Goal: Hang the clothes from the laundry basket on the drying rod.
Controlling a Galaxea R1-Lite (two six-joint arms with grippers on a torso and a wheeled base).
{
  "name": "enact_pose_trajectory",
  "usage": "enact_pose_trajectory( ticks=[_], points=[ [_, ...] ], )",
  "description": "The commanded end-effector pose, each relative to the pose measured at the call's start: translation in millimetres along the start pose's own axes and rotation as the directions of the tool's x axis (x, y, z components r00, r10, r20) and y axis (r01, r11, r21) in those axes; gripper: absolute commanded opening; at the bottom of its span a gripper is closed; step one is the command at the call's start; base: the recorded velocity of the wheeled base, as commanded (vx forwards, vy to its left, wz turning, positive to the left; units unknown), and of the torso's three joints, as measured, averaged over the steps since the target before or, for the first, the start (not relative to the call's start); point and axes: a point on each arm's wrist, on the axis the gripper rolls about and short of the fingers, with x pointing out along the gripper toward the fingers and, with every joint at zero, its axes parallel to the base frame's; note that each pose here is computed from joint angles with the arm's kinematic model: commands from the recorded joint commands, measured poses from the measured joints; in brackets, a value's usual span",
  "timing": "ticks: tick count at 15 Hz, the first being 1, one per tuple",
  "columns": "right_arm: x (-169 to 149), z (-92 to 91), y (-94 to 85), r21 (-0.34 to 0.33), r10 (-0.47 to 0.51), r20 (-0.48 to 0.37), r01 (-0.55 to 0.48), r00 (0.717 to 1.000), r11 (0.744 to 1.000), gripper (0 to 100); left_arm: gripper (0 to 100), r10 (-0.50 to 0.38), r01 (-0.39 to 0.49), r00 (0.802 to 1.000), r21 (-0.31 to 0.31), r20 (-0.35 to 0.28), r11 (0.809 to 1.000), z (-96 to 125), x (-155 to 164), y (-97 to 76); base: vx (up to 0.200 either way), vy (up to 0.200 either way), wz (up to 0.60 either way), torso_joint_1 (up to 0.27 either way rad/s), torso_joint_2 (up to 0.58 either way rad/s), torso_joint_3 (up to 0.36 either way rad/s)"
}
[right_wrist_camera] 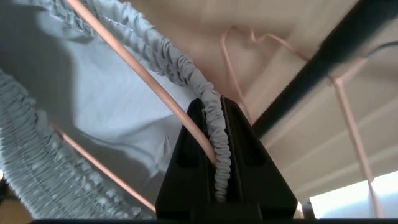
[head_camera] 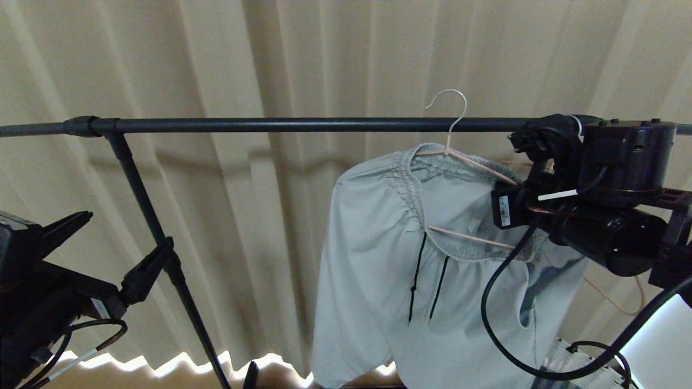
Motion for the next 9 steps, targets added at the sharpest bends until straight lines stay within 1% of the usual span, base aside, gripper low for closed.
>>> enact_pose_trajectory(
  ticks=[1,3,6,9],
  points=[
    [8.0,-4.9,0.4,-0.009,-0.025,-0.023,0.025,0.999,1.000,0,100,-0.007,0.007,1.000,-0.003,0.005,1.000,-0.7,-4.9,-1.2,0.000,0.000,0.00,0.000,0.00,0.000],
    [16.0,-9.2,2.5,-0.019,-0.059,-0.043,0.058,0.997,0.998,0,100,-0.002,0.002,1.000,-0.004,0.024,1.000,2.8,-5.8,0.1,0.000,0.000,0.00,0.000,0.00,0.000],
    [23.3,-7.9,7.0,-0.020,-0.057,-0.044,0.056,0.997,0.998,0,100,-0.019,0.019,0.998,-0.005,0.064,1.000,9.6,-8.4,-1.6,0.000,0.000,0.00,0.000,0.00,0.000],
    [33.4,-9.9,12.9,-0.028,-0.056,-0.055,0.055,0.997,0.998,0,100,-0.018,0.019,0.997,-0.006,0.079,1.000,12.6,-8.4,-1.2,0.000,0.000,0.00,0.000,0.00,0.000]
  ],
)
